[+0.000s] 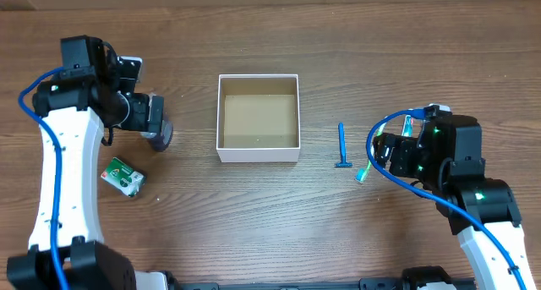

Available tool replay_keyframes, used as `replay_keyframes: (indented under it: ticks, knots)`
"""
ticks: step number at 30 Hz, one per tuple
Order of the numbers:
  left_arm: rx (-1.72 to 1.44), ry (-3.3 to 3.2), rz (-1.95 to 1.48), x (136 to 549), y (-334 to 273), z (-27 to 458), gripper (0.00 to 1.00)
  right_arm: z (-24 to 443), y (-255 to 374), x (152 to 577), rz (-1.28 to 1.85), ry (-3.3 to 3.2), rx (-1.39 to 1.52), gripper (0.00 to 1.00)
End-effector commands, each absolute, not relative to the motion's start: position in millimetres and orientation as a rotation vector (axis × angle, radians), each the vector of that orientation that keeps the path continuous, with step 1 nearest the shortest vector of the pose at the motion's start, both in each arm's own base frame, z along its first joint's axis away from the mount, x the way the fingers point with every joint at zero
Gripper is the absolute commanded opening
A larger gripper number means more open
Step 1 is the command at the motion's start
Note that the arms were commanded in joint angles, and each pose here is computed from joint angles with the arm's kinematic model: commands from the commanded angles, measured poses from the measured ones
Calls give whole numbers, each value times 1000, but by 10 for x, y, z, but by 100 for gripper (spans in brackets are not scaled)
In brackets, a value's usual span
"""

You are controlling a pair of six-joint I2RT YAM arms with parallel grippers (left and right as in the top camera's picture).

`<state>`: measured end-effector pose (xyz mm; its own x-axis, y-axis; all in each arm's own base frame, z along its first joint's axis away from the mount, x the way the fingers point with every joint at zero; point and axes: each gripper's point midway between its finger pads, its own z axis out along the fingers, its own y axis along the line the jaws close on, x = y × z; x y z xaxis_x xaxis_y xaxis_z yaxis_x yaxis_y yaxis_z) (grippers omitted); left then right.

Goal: Pack container
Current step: 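Grasp the soap pump bottle with the left gripper and lift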

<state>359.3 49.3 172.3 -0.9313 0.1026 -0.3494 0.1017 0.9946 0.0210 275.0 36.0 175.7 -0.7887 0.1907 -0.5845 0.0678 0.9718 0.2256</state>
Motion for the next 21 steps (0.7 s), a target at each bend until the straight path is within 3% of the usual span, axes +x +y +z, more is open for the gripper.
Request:
replay_keyframes:
  ticks: [1,9,21]
  knots:
    - [211,2827,-34,3716,490,1468,100,1890,350,2801,257,2437,184,100]
    - [147,2909,-75,3856,478,1026,100,1891,350,2801,257,2437,184,100]
    - [199,2903,-92,3923,325,940,96,1890,350,2801,257,2437,184,100]
